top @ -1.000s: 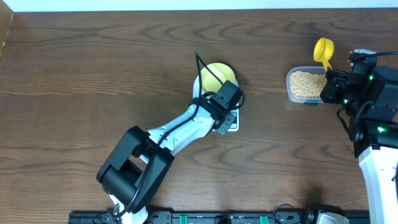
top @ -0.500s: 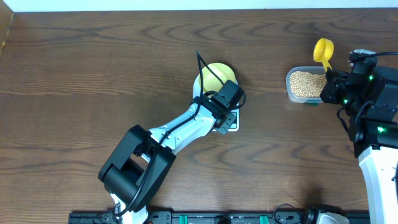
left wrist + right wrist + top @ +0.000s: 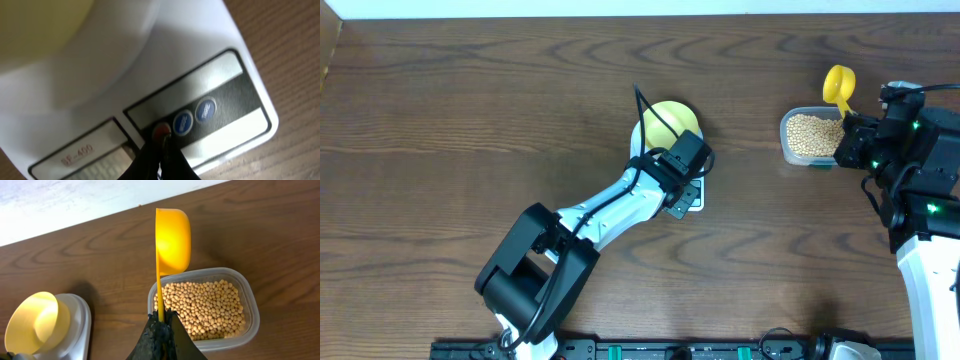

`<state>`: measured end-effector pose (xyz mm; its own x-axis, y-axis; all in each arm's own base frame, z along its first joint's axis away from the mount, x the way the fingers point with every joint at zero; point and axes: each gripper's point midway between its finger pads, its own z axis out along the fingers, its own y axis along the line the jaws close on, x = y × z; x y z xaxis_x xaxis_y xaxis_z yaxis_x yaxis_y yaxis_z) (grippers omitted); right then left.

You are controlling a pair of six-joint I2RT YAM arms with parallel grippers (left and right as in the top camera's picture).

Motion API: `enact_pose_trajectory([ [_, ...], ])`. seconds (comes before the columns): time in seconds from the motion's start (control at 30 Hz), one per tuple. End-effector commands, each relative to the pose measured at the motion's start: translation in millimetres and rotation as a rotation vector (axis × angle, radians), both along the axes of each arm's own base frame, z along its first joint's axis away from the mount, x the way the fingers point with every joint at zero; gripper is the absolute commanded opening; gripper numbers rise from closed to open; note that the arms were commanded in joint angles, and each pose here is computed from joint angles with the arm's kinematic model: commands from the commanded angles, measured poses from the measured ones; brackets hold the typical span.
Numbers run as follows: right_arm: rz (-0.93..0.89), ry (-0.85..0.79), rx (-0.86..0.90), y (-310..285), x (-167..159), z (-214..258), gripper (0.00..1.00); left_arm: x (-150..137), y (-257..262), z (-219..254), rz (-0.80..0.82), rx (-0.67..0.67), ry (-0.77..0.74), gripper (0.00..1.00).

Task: Scoop item into bowl and weigh 50g on scale
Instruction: 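Withdraw the left gripper from the scale to the left side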

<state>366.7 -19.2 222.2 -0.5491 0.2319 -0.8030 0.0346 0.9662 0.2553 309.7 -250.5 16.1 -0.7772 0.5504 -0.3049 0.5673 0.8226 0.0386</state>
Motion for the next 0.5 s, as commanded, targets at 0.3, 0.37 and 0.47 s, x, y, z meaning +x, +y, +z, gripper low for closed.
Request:
enact_pose_trajectory([
  [0.3, 0.011, -0.015, -0.009, -0.5, 0.8, 7.4, 0.01, 4.0, 2.4, 26.7, 0.016, -0.044, -0.041, 0.07],
  [0.37, 0.011, -0.015, -0.009, -0.5, 0.8, 7.4, 0.01, 12.1, 1.8, 45.3, 0.028, -0.077, -0.08, 0.07],
  [0.47, 0.016, -0.016, -0.006, 0.6, 0.7, 7.7, 0.01, 24.8, 7.7, 81.3, 0.085, -0.145, -0.148, 0.07],
])
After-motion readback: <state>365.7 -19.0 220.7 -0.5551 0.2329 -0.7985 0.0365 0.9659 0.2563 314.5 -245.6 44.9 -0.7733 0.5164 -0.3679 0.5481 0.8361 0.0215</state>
